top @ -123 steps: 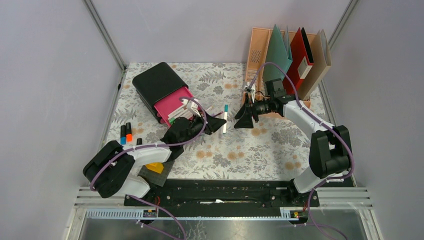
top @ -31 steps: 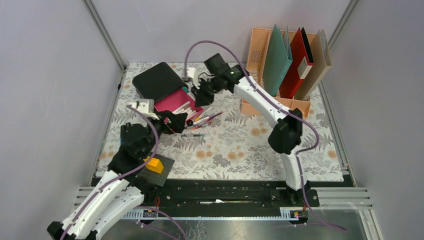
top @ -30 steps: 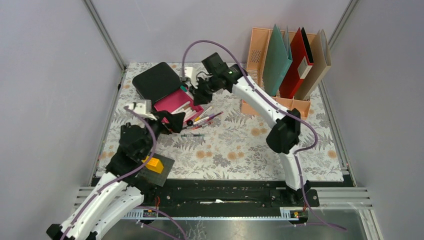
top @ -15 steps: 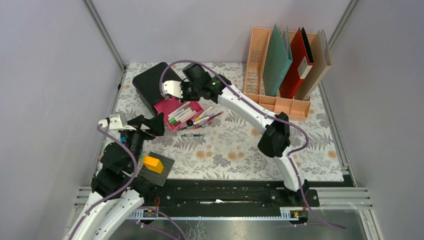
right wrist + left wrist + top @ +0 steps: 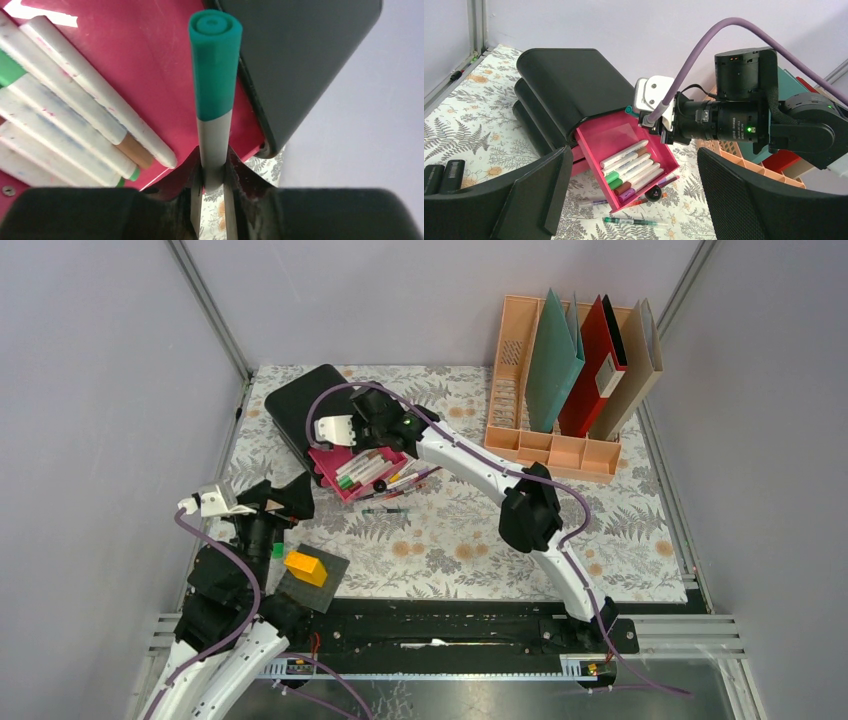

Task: Organize the desk
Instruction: Place the stationery in the drawer.

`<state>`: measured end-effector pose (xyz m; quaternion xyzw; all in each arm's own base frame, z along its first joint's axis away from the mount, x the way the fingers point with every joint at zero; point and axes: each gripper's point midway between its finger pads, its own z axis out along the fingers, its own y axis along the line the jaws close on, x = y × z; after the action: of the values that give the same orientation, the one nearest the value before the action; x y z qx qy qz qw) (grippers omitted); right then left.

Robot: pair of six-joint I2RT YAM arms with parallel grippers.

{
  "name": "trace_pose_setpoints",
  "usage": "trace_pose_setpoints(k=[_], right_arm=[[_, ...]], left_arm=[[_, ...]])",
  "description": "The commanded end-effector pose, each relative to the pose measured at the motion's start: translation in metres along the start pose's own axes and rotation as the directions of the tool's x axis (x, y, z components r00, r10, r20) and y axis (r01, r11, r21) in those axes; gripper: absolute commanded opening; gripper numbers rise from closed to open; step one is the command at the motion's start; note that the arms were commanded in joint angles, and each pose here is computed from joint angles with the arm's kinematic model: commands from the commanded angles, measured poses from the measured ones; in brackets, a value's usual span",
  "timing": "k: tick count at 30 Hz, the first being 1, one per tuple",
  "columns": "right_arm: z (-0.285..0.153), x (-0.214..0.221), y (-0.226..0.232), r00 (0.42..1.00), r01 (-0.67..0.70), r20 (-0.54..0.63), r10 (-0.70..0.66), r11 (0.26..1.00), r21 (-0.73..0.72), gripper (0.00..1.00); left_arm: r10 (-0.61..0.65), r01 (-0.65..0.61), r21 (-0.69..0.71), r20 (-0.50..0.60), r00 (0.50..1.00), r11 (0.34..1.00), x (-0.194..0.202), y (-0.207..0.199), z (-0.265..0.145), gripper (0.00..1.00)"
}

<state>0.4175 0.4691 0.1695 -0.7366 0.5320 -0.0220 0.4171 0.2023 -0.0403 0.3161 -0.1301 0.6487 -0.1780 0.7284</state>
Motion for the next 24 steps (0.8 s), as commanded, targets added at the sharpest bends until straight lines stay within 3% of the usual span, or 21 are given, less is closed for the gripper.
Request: trace_pose_setpoints(k=[1,6,14,24], right_arm=[[-0.002,-0.008,-0.023,1.000,0.013,0.003,-0.013,0.995,0.103,0.28],[-0.004,-0.008,-0.026,1.000,0.003,0.002,-0.003,0.993,0.118,0.44],[-0.019,-0.016,-0.029,0.998,-0.056,0.036,0.052,0.991,0.118,0.48],[-0.061,-0.031,-0.003,0.971,-0.210,0.103,0.214,0.977,-0.045,0.58]], left_arm=[[0.012,-0.012,-0.024,0.008,1.000,1.000,0.000,0.005,0.001,0.99],[0.014,-0.014,-0.023,0.004,1.000,1.000,0.001,0.005,0.001,0.99],[0.009,-0.009,0.004,-0.007,1.000,1.000,0.005,-0.001,0.003,0.99],[-0.031,0.040,0.158,-0.061,0.998,0.987,0.024,-0.034,0.012,0.99]])
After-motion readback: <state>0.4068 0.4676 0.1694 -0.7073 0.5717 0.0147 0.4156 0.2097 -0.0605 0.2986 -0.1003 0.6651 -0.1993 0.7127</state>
